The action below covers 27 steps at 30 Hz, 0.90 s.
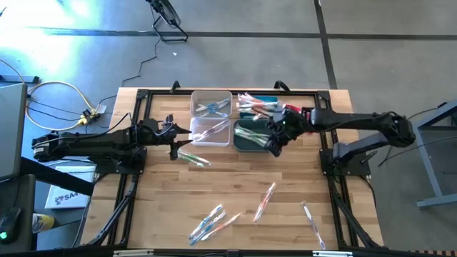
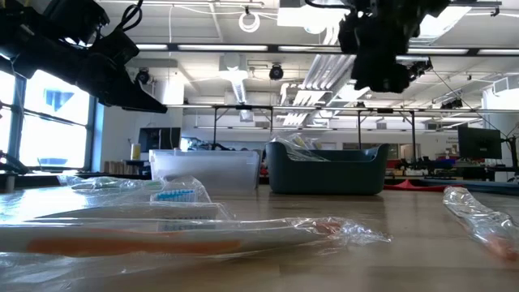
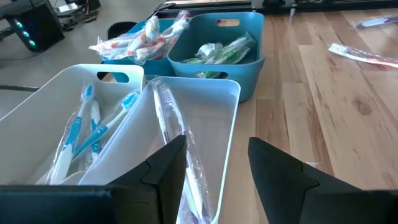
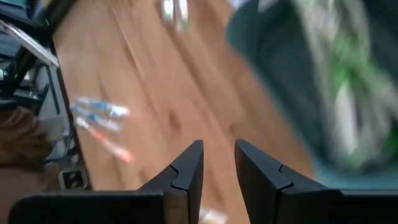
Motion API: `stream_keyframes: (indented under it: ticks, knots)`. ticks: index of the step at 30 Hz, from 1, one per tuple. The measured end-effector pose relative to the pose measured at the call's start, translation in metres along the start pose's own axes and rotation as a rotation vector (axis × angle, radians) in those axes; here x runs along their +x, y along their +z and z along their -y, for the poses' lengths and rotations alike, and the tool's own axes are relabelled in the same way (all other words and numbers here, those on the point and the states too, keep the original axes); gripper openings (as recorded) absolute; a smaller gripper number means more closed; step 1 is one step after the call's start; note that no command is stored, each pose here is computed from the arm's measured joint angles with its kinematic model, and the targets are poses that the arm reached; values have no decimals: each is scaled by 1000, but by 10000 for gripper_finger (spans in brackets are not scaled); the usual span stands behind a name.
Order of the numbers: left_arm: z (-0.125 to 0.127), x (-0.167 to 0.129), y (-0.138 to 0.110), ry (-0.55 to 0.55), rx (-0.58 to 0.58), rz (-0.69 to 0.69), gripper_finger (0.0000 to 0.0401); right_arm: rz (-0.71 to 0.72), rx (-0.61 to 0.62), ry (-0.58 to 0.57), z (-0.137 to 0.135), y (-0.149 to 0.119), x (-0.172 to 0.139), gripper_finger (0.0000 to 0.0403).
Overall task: Pick & Place Toothbrushes
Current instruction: Put the purple toothbrush into the transparent bin
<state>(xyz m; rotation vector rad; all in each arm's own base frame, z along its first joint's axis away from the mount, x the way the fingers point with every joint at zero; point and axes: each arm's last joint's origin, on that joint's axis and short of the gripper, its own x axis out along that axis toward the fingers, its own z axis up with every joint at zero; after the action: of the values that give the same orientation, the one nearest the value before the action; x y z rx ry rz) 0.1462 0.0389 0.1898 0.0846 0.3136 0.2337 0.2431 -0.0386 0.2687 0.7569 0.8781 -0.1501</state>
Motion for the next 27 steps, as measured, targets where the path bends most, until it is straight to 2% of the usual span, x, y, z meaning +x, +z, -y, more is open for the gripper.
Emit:
stream_keyframes:
  ticks: [11,17,27]
  knots:
    - [0,0,0,2,0,0,171,-256,195,-51,-30,-46,9,84]
    - [0,0,0,2,0,0,171,-310,212,-60,-50,-69,12,84]
    - [0,0,0,2,0,1,171,-339,320,-200,-69,-109,10,84]
